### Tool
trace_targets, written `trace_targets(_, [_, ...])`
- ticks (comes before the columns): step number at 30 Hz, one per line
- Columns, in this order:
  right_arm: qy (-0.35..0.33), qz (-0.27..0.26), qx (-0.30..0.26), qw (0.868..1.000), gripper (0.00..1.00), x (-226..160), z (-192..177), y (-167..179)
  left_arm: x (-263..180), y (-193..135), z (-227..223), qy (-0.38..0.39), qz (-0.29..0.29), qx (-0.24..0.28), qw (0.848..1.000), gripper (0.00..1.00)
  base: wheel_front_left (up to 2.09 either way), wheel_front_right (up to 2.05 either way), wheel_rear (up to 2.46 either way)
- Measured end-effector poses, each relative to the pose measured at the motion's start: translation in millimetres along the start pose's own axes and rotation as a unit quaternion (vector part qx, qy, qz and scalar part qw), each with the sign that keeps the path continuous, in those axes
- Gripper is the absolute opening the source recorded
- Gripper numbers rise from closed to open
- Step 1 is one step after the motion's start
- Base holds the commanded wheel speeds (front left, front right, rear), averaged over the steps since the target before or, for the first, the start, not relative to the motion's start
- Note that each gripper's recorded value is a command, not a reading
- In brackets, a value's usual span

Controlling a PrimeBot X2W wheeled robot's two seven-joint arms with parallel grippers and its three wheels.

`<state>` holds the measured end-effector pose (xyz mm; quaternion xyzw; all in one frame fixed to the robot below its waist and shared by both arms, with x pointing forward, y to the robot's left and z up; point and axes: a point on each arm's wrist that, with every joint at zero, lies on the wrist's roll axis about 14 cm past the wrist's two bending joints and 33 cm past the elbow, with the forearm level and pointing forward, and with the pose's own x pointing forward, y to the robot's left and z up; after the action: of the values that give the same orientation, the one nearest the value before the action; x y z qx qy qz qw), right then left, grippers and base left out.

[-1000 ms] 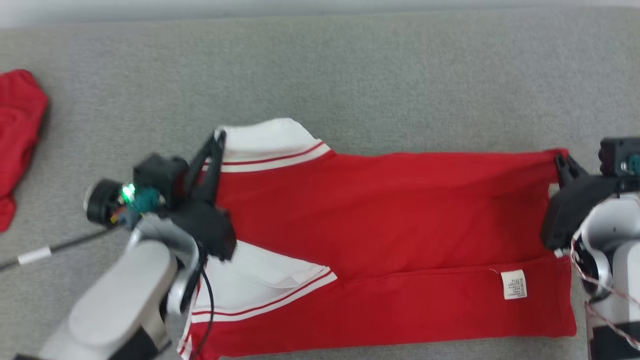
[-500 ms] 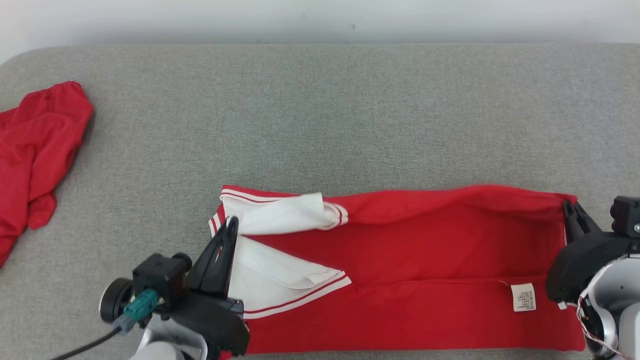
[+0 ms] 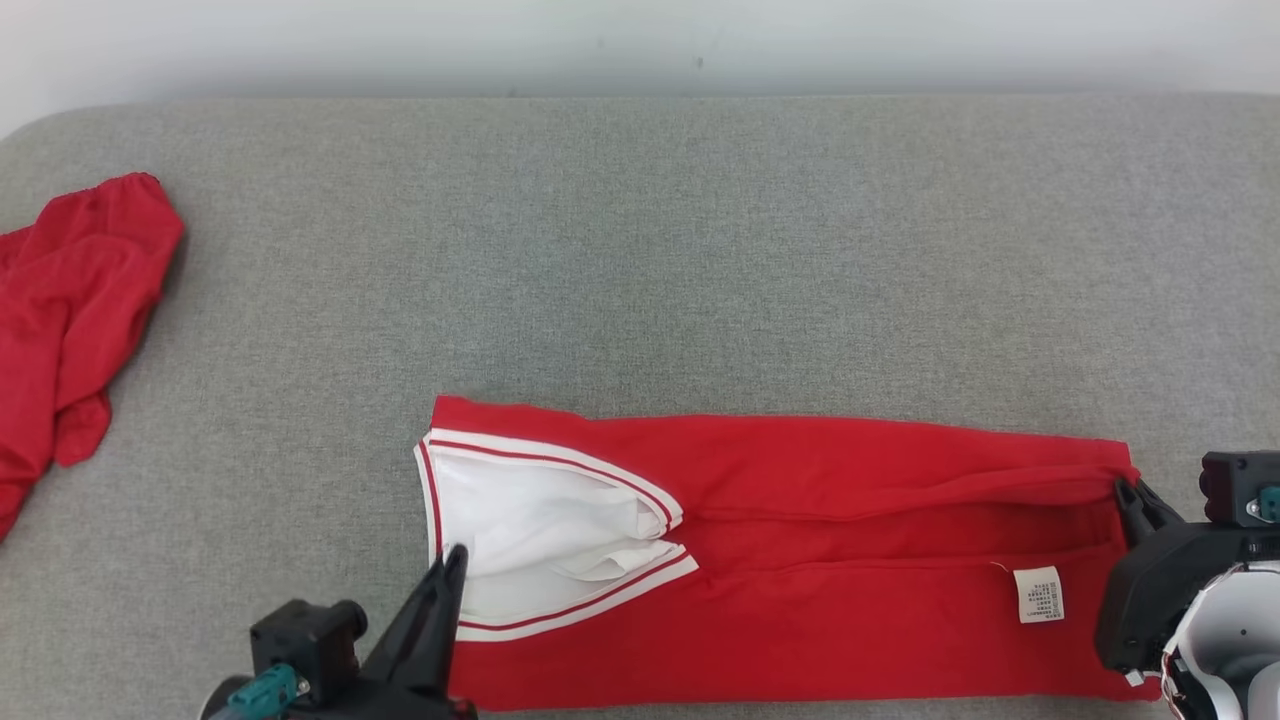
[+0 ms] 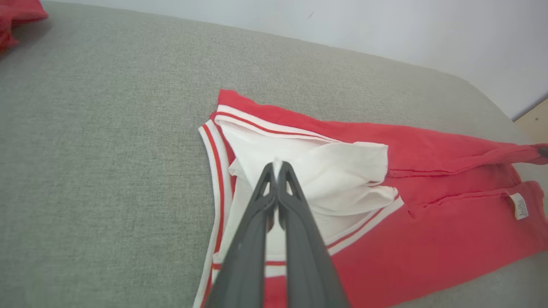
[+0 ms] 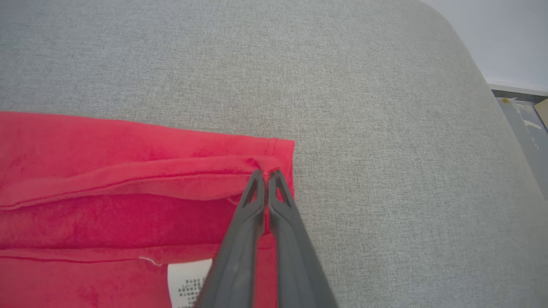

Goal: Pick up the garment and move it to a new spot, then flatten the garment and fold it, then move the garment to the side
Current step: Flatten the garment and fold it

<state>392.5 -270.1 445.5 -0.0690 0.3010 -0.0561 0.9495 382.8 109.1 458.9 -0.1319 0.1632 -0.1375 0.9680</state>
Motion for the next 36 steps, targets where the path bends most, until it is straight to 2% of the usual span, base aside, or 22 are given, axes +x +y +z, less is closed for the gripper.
trace_targets(7, [0.017,-0.007,-0.020,1.000,0.00,-2,-7,-9,-13,-5,-19,0.034,0.004,-0.032,0.999,0.00,0.00,0.00,0.00])
trace_targets(14, [0.042,-0.002,-0.020,0.999,0.00,-5,-20,-10,-21,9,-33,0.055,0.032,-0.030,0.998,0.00,0.00,0.00,0.00])
trace_targets(20, [0.047,-0.001,-0.014,0.999,0.02,-7,-23,-9,-24,10,-38,0.068,0.031,-0.026,0.997,0.00,0.00,0.00,0.00])
trace_targets(21, [0.049,-0.001,-0.009,0.999,0.45,-7,-25,-9,-24,9,-41,0.074,0.030,-0.025,0.996,0.00,0.00,0.00,0.00])
trace_targets(22, [0.050,-0.002,-0.002,0.999,1.00,-8,-26,-9,-25,8,-42,0.076,0.029,-0.025,0.996,0.81,0.00,0.00,0.00])
trace_targets(23, [0.049,-0.003,0.003,0.999,1.00,-9,-27,-9,-25,8,-42,0.075,0.027,-0.020,0.997,1.00,0.00,0.00,0.00])
trace_targets(29, [0.025,-0.007,0.025,0.999,1.00,-15,-20,-8,-29,13,-49,0.082,0.034,0.007,0.996,1.00,0.00,0.00,0.00])
trace_targets(36, [-0.037,-0.016,0.083,0.996,1.00,-30,-9,-10,-28,21,-16,-0.016,0.043,0.044,0.998,1.00,0.00,0.00,0.00])
